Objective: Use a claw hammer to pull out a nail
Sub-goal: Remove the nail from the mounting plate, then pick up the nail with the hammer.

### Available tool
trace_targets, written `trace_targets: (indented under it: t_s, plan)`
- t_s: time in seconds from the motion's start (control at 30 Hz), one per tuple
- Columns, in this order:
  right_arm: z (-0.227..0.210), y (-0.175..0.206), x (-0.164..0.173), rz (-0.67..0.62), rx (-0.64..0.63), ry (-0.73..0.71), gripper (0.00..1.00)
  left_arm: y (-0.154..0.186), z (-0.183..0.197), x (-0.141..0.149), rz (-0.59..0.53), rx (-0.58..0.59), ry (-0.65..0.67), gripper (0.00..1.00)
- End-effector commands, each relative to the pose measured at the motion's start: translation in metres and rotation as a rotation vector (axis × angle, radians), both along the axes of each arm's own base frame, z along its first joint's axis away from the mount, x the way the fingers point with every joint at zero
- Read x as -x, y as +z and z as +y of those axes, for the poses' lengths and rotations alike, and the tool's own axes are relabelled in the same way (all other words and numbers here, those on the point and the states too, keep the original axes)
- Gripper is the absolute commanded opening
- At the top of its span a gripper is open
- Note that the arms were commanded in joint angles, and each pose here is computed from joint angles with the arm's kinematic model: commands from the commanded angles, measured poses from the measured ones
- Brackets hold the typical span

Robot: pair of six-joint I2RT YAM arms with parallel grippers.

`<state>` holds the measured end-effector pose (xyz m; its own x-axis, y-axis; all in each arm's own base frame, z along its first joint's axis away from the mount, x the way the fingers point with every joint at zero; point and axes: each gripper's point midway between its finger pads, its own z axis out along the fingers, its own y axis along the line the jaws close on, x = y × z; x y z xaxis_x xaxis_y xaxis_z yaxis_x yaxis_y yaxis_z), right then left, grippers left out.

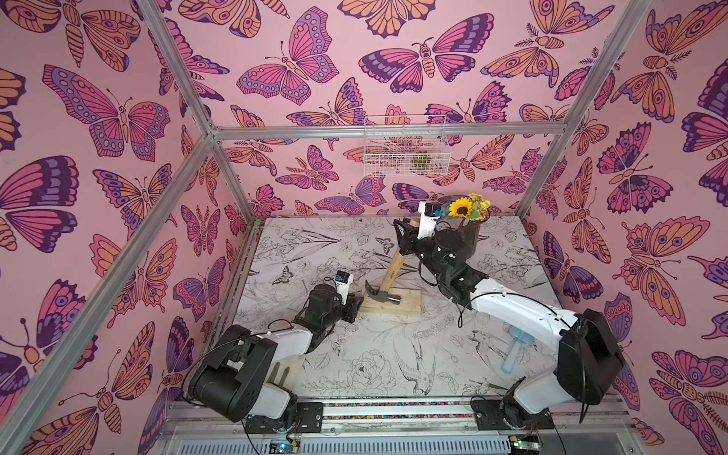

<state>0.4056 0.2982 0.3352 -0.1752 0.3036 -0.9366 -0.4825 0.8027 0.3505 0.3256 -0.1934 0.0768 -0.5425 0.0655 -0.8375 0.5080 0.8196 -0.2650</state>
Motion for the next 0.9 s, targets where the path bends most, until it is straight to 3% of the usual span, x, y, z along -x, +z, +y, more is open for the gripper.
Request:
trace_targets:
  t_s: [0.0,0.4,0.6,0.67,0.87]
  plan:
    - [0.012,0.0,0.002,0.028,-0.001,0.064,0.0,0.012,-0.005,-0.009,-0.091,-0.02,-0.026,0.38]
    - [0.013,-0.001,-0.004,0.042,-0.009,0.086,0.0,0.017,-0.017,-0.004,-0.154,0.016,-0.098,0.36]
    - [0.013,0.005,-0.004,0.036,-0.017,0.095,0.0,0.01,-0.01,0.005,-0.138,0.011,-0.076,0.33]
    - [0.017,-0.01,-0.01,0.06,-0.002,0.095,0.0,0.007,-0.012,0.009,-0.131,0.008,-0.097,0.3]
    - [0.021,-0.009,-0.01,0.06,-0.017,0.117,0.0,0.007,-0.015,0.002,-0.129,0.004,-0.096,0.33]
